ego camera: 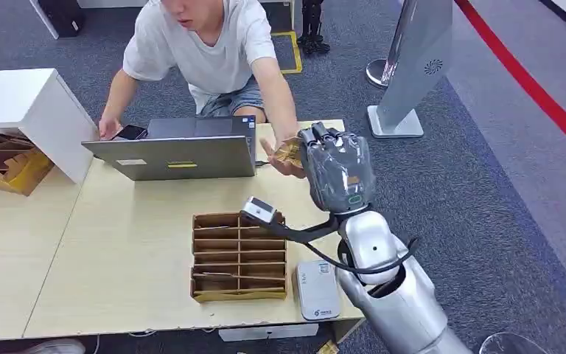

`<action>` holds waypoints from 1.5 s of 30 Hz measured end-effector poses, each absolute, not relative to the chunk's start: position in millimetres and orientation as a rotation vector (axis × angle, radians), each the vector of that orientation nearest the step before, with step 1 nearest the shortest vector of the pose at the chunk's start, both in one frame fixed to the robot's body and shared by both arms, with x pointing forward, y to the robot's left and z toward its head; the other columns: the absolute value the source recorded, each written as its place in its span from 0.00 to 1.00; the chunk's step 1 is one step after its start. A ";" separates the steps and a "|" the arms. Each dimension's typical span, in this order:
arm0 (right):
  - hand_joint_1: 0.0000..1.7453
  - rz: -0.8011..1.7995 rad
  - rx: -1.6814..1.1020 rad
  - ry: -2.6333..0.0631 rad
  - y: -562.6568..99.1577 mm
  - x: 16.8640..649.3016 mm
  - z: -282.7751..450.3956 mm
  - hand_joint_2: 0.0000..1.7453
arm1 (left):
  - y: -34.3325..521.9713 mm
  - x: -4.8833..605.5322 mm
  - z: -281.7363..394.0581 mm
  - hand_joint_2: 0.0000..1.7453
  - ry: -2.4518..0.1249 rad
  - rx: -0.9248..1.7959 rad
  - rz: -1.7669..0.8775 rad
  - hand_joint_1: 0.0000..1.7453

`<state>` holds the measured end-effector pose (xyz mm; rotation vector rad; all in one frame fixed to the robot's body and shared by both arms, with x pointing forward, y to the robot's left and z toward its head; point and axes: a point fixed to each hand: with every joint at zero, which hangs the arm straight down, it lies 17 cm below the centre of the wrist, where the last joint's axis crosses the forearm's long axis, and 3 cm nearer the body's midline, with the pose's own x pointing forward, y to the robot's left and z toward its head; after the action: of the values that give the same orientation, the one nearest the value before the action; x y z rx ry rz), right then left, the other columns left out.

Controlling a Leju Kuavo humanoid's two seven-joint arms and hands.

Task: Pass the card to the sensor for recognition and then transmit it.

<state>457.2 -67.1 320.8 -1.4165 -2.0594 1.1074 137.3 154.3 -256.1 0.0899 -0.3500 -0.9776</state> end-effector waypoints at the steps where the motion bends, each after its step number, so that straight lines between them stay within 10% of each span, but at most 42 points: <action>1: 0.02 1.119 -1.418 -2.050 -66.8 459.4 317.4 1.00 | 154.1 138.1 -255.8 0.00 -0.352 0.090 -0.981 0.00; 22: 0.00 1.219 -1.398 -1.977 -64.1 470.6 282.6 1.00 | 152.9 139.6 -255.2 0.00 -0.353 0.094 -1.000 0.00; 23: 0.00 1.220 -1.398 -1.977 -64.0 470.7 282.2 0.00 | 152.9 139.6 -255.2 0.00 -0.353 0.094 -1.000 0.00; 34: 0.00 1.116 -1.196 -2.098 -59.3 455.0 285.5 0.00 | 153.5 140.4 -255.1 0.00 -0.353 0.097 -0.985 0.00; 45: 0.00 0.590 -0.114 -2.227 -76.5 387.4 273.0 0.00 | 154.9 137.0 -256.2 0.00 -0.340 0.088 -0.959 0.00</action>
<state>387.4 -76.5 273.0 -0.1145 -2.2274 0.5898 137.0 154.9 -256.2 0.0884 -0.3399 -0.9592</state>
